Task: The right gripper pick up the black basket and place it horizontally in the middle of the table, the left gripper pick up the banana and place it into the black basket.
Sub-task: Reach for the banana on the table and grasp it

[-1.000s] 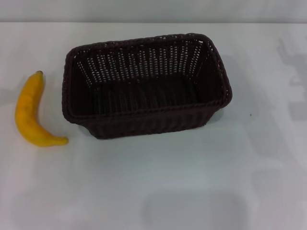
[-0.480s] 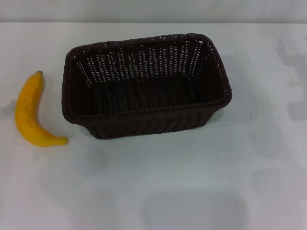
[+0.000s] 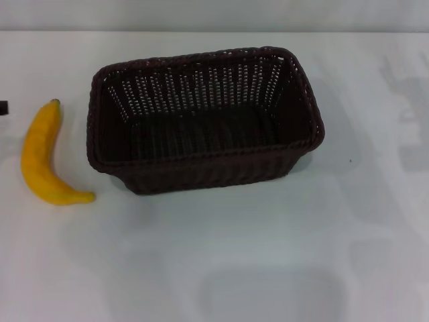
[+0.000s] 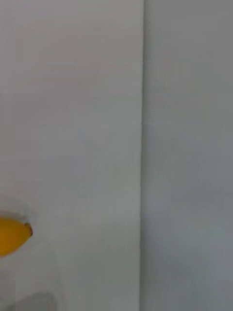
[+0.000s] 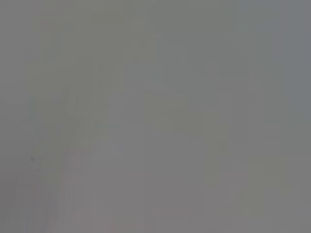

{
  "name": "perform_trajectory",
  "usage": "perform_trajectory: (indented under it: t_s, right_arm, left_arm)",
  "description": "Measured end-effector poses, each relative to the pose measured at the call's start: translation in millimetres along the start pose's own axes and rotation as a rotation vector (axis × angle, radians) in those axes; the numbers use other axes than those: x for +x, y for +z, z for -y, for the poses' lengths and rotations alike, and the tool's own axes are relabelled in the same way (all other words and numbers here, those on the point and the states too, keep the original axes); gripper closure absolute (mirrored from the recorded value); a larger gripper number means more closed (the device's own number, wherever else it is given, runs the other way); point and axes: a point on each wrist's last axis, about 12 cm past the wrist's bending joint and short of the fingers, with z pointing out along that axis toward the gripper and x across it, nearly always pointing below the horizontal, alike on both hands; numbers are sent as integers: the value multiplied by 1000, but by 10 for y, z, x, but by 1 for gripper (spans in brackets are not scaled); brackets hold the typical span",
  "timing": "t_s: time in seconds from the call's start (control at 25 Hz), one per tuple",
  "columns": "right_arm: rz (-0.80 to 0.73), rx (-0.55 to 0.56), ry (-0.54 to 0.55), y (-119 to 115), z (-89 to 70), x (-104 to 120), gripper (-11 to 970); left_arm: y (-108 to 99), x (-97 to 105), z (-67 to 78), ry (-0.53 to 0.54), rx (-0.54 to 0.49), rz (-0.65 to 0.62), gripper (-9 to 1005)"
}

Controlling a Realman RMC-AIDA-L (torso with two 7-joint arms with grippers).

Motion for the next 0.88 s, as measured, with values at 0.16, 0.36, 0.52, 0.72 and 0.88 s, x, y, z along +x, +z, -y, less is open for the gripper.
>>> perform_trajectory:
  t_s: [0.16,0.36,0.52,0.72,0.88]
  right_arm:
    - [-3,-10,2,4,-25,-4,192]
    - [4,-21,10,17,-61,-32,193]
    - [5,-31,12,13,-87,-35,192]
    - [7,-36,15,6,-103,-43,192]
    - [5,-46,14,-8,-120,-38,193]
  left_arm:
    - [109,-23,36,30,24,-30,164]
    - [199,-3,70,45,41,-48,164]
    - [272,29,83,43,46,-50,165]
    - [357,77,104,34,58,-53,165]
    - [423,122,123,27,69,-43,166]
